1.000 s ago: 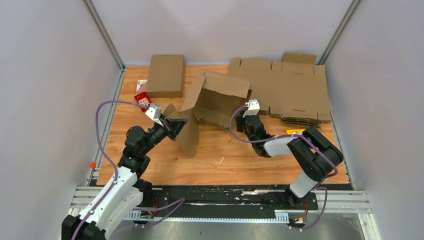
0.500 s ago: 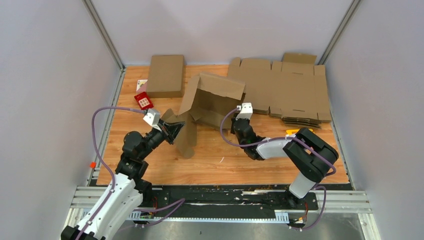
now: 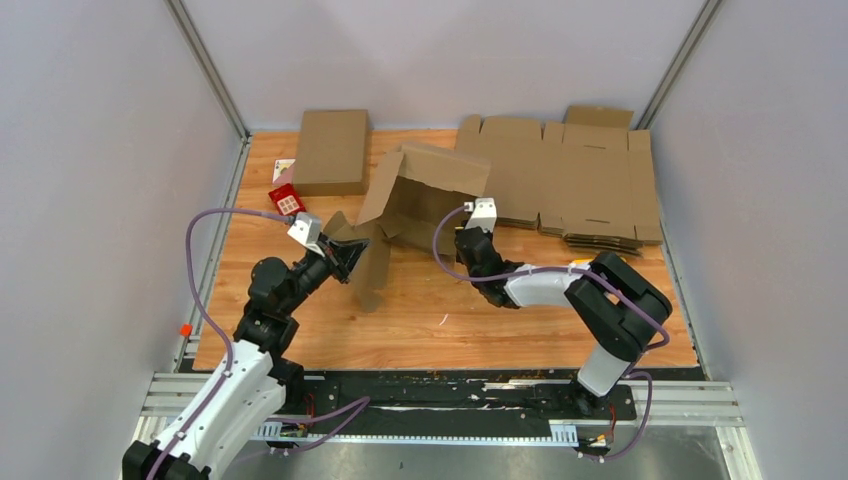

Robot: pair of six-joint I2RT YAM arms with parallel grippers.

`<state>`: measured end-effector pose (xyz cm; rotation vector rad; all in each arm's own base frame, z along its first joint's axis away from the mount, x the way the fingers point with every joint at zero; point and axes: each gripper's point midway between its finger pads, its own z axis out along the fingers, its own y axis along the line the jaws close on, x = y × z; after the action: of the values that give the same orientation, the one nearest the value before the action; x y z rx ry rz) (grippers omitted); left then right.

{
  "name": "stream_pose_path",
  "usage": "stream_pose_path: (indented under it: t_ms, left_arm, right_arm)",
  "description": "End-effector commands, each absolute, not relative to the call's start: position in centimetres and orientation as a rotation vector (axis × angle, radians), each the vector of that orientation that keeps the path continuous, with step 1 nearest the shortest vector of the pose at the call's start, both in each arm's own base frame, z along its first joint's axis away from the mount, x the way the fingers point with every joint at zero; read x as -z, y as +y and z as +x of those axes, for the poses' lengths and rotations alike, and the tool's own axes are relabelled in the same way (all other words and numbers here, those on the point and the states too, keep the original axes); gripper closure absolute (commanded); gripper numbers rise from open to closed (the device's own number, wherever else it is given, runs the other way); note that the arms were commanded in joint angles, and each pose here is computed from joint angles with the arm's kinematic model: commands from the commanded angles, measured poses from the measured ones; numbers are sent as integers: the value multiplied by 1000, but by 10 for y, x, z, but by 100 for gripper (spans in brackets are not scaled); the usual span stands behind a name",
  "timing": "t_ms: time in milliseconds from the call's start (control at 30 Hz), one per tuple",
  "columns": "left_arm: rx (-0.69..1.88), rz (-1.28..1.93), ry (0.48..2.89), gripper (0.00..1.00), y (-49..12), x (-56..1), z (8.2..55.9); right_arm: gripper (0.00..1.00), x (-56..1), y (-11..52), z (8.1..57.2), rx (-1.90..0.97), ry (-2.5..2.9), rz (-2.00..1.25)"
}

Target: Fold the paper box

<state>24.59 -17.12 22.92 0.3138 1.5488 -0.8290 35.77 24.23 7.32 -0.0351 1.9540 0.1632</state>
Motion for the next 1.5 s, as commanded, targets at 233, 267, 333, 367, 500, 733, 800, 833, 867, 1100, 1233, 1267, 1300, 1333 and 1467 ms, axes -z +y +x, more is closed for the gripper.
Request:
stream_pose_path:
  t_ms: [233, 267, 333, 367, 500, 733, 800, 833, 867, 1100, 1233, 1267, 1300, 1333, 1467]
  left_arm:
    - [732, 172, 1791, 100, -152, -181, 247]
    - [747, 176, 1786, 100, -154, -184, 246]
    - [782, 189, 1784, 100, -159, -189, 244]
    - [794, 194, 1787, 100, -161, -190, 243]
    - [827, 216, 1777, 100, -166, -196, 240]
    - [898, 214, 1771, 100, -175, -196, 239]
    - [911, 211, 1772, 100, -176, -196, 239]
    - [915, 208, 1772, 100, -177, -196, 239]
    - [921, 206, 1771, 100, -177, -197, 239]
    - [1047, 193, 1754, 100, -190, -200, 234]
    - [1035, 186, 1754, 100, -188, -199, 233]
    - [1017, 186, 1758, 100, -186, -198, 234]
    - [990, 187, 1768, 100, -183, -196, 234]
    - [953, 191, 1776, 100, -179, -195, 235]
    - [866, 203, 1786, 100, -169, -193, 238]
  right_arm:
    - [100, -36, 261, 346, -134, 2133, -156]
    - [100, -39, 262, 347, -135, 2124, -163]
    - [100, -46, 261, 347, -138, 2107, -168]
    - [100, -49, 259, 348, -138, 2099, -163]
    - [100, -55, 258, 347, -148, 2084, -161]
    - [100, -53, 265, 343, -189, 2101, -185]
    - [99, -53, 268, 340, -214, 2102, -207]
    - [99, -53, 269, 339, -225, 2100, -216]
    - [99, -53, 269, 338, -235, 2100, -222]
    - [98, -50, 275, 339, -329, 2129, -176]
    - [94, -46, 274, 342, -294, 2146, -192]
    - [94, -46, 273, 342, -281, 2149, -201]
    - [91, -46, 271, 343, -265, 2145, -205]
    - [89, -48, 268, 345, -253, 2136, -210]
    - [84, -55, 266, 346, -250, 2102, -238]
